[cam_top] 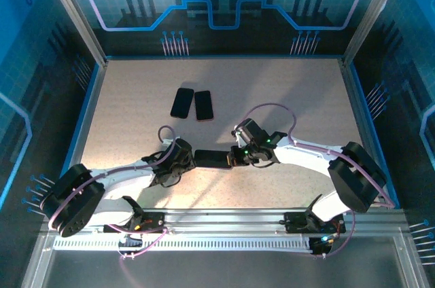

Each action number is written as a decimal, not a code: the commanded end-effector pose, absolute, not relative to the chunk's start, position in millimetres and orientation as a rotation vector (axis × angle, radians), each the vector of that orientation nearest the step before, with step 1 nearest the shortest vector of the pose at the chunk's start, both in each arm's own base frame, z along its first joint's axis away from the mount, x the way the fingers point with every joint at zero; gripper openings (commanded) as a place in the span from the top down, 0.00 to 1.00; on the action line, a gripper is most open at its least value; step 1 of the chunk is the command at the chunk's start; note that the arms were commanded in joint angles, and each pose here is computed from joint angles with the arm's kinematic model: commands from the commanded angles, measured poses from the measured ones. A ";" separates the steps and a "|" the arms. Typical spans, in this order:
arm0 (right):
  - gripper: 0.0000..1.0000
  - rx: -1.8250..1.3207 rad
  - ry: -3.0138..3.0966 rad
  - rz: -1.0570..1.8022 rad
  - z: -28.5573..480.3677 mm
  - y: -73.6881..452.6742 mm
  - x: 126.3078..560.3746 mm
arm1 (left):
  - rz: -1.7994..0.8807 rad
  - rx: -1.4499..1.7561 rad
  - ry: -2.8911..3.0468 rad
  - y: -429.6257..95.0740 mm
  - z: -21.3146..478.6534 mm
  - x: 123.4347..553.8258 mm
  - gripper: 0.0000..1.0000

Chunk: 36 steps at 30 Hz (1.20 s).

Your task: Put the phone into the phone case

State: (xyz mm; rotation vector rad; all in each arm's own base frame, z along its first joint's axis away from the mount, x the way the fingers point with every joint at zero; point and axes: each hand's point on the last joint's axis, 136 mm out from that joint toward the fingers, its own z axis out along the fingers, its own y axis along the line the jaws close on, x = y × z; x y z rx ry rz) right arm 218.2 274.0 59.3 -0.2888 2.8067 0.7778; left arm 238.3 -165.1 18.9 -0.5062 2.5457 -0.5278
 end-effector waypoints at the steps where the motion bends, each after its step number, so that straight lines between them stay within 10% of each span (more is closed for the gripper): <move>1: 0.93 -0.348 2.820 0.714 59.8 272.3 212.2 | -0.559 -0.490 2.562 -168.8 18.4 231.8 1.00; 36: 0.97 -0.636 3.025 0.262 -24.8 274.6 182.6 | -0.560 -0.463 2.569 -175.9 20.7 238.6 1.00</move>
